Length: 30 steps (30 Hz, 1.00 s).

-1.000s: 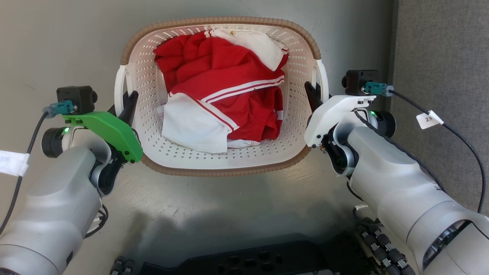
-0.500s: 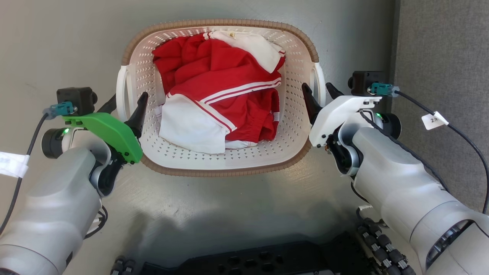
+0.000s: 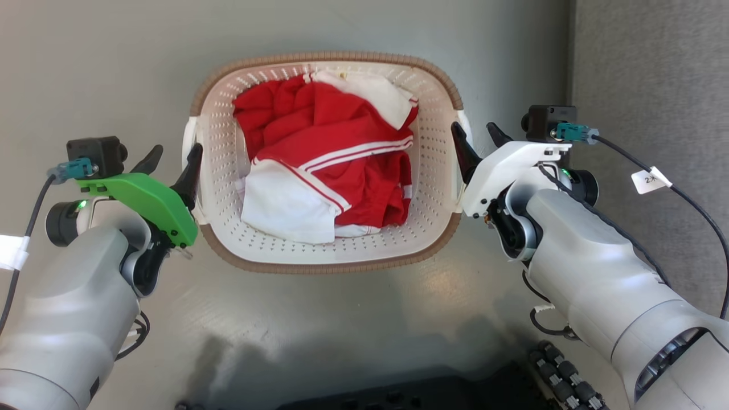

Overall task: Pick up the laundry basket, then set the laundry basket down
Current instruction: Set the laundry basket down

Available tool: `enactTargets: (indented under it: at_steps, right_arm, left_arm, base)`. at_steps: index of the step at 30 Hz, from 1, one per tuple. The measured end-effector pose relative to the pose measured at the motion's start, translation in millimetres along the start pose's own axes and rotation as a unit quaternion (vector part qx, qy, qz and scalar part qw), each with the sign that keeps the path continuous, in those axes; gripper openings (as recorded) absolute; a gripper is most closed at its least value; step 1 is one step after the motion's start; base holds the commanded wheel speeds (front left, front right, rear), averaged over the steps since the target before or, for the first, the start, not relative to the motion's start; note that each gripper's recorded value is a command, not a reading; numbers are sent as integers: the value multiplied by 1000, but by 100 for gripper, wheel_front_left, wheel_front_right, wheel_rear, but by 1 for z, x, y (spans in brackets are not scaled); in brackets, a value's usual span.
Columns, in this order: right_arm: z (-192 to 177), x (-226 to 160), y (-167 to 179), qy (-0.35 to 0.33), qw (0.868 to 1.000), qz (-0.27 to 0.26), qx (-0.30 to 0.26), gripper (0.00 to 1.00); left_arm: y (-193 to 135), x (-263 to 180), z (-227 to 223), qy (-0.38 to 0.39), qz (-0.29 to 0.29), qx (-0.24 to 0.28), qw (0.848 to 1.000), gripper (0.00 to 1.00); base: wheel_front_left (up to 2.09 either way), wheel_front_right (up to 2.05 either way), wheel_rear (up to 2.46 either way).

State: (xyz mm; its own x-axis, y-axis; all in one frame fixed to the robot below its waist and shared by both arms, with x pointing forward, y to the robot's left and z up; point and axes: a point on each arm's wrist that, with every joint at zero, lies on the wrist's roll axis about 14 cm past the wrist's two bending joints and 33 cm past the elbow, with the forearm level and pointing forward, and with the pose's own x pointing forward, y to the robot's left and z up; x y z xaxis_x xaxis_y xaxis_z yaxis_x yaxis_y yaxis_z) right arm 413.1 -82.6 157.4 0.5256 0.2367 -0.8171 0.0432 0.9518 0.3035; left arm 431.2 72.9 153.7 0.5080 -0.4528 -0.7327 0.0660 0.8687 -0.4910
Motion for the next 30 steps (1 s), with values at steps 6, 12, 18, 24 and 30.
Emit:
enactTargets:
  at_steps: [6,12,18,24,30]
  right_arm:
    - [28,-11,6,-37,999,4,-3,100]
    - [69,-31,23,-93,995,25,-25,100]
    - [98,-54,33,-141,989,31,-37,100]
    - [141,-85,40,-211,976,38,-42,100]
    - [147,-117,36,-246,967,33,-49,100]
  left_arm:
    - [-16,-7,33,-41,-14,1,999,100]
    - [-39,-24,76,-96,-34,20,995,100]
    - [-60,-47,103,-139,-52,33,988,100]
    - [-80,-76,135,-193,-68,46,978,100]
    - [-94,-106,145,-228,-76,62,969,100]
  base:
    - [0,0,0]
    - [0,0,0]
    - [0,0,0]
    - [0,0,0]
    - [0,0,0]
